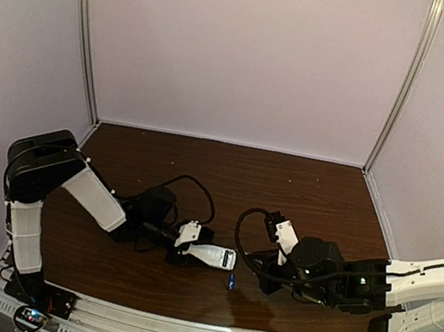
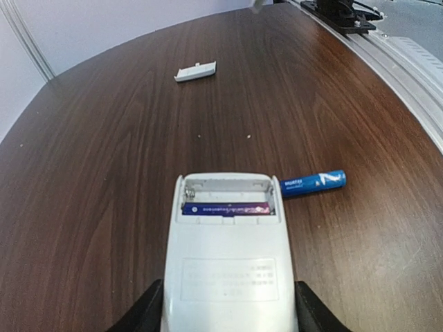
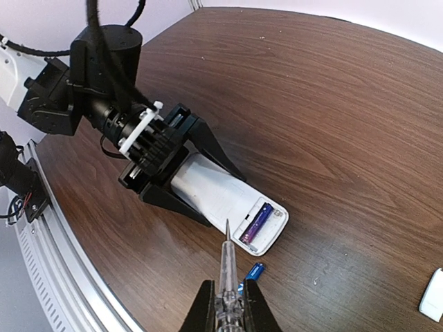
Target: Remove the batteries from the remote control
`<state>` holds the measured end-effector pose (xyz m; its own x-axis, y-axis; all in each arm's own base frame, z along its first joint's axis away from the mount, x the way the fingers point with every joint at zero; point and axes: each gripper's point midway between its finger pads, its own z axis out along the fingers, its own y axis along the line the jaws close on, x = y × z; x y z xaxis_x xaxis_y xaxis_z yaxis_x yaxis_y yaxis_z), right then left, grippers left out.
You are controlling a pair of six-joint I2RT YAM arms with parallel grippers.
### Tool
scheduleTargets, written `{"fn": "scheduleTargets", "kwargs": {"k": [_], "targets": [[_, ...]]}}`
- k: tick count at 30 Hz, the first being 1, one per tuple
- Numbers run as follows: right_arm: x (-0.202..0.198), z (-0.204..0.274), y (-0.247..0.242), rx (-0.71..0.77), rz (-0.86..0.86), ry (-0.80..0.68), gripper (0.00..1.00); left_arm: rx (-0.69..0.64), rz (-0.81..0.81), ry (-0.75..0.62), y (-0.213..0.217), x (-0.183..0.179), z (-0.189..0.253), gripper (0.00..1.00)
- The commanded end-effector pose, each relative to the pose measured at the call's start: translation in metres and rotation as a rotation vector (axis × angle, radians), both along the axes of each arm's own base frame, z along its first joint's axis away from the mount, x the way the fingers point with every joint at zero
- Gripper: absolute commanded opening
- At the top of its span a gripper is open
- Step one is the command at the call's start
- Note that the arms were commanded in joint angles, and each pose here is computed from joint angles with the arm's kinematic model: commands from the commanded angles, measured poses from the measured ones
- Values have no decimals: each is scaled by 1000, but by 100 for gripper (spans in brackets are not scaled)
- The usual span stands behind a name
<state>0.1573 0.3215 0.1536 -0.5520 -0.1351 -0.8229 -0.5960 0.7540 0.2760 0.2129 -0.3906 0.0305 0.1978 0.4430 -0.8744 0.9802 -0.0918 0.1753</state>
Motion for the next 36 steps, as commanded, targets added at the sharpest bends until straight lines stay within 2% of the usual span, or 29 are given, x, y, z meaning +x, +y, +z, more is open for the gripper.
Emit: {"fn": "scheduleTargets", "kwargs": {"k": [1, 5, 10, 17, 28, 36], "targets": [[3, 11, -4, 9, -11, -20, 0, -116, 78, -172, -12, 11, 40, 8], [-1, 15, -6, 14, 19, -22, 0, -179, 39, -271, -11, -2, 53, 8], [-5, 20, -10, 37, 36, -25, 0, -180, 88, -350, -11, 8, 58, 0], [-2, 17, -20, 47, 1, -25, 0, -218, 151, -464, -2, 16, 73, 0], [7, 12, -21, 43, -19, -40, 0, -136, 210, -442, -2, 31, 67, 0], [9, 4, -7, 64, 50, -16, 0, -118, 88, -380, -5, 9, 60, 0]]}}
